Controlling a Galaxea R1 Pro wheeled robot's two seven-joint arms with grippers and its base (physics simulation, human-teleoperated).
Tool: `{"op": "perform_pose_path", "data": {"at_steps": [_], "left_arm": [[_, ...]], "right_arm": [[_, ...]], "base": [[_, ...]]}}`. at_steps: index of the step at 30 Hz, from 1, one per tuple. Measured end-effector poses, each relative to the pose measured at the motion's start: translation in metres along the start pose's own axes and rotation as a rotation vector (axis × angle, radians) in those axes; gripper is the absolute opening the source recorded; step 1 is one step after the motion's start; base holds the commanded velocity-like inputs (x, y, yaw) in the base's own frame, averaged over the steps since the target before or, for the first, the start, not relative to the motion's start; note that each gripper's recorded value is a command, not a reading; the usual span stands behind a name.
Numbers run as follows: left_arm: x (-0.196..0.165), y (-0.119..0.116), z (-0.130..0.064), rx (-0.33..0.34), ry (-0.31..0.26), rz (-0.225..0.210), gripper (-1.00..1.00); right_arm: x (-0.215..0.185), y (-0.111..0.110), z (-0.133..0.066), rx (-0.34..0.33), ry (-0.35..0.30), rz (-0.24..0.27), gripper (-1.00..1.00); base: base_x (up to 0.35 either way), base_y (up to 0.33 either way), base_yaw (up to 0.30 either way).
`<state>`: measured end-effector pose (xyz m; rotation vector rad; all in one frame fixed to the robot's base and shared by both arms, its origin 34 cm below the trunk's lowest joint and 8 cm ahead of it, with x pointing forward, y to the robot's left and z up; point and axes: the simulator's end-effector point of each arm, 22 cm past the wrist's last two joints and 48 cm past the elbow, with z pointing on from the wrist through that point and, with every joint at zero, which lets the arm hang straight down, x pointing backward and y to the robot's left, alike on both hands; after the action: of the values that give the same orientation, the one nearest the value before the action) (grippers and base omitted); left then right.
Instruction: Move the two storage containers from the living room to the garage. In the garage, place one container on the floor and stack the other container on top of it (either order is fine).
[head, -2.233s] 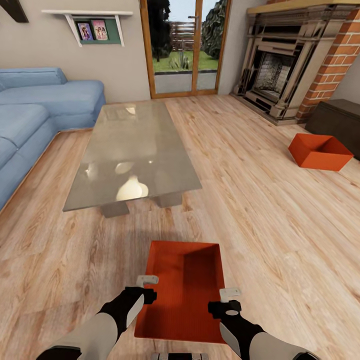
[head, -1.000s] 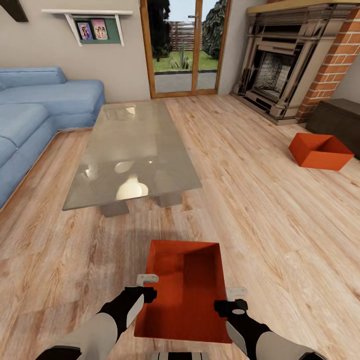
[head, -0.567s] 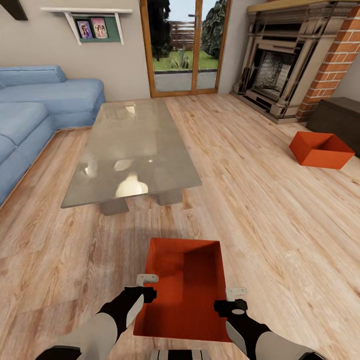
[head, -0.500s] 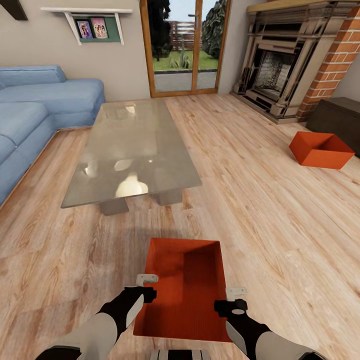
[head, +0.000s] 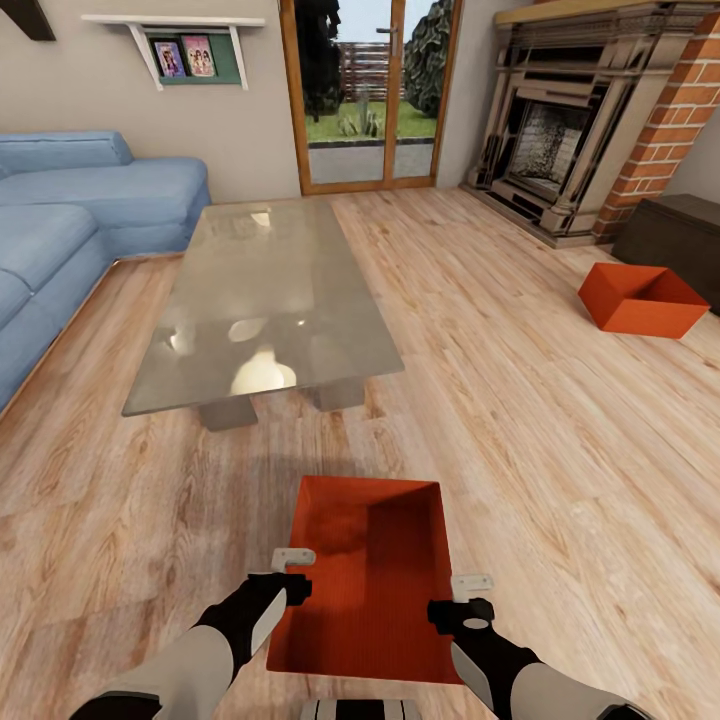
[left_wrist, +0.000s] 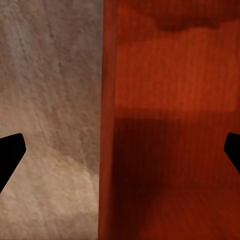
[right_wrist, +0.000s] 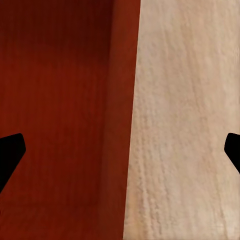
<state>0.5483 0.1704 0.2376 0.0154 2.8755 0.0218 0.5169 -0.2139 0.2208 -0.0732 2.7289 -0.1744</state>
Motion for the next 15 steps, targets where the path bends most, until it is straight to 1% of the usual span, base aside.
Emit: {"op": "perform_pose_path", "data": {"at_steps": [9,15], "left_arm": [[0.009,-0.001,0.016,0.001,0.000,-0.001,1.00],[0.008,-0.001,0.016,0.001,-0.002,-0.001,1.00]], "right_arm": [[0.010,0.002,0.014,0.000,-0.001,0.000,1.00],[0.010,0.002,0.014,0.000,-0.001,0.000,1.00]], "base": [[0.000,0.000,0.000],[0.000,0.000,0.000]]}}
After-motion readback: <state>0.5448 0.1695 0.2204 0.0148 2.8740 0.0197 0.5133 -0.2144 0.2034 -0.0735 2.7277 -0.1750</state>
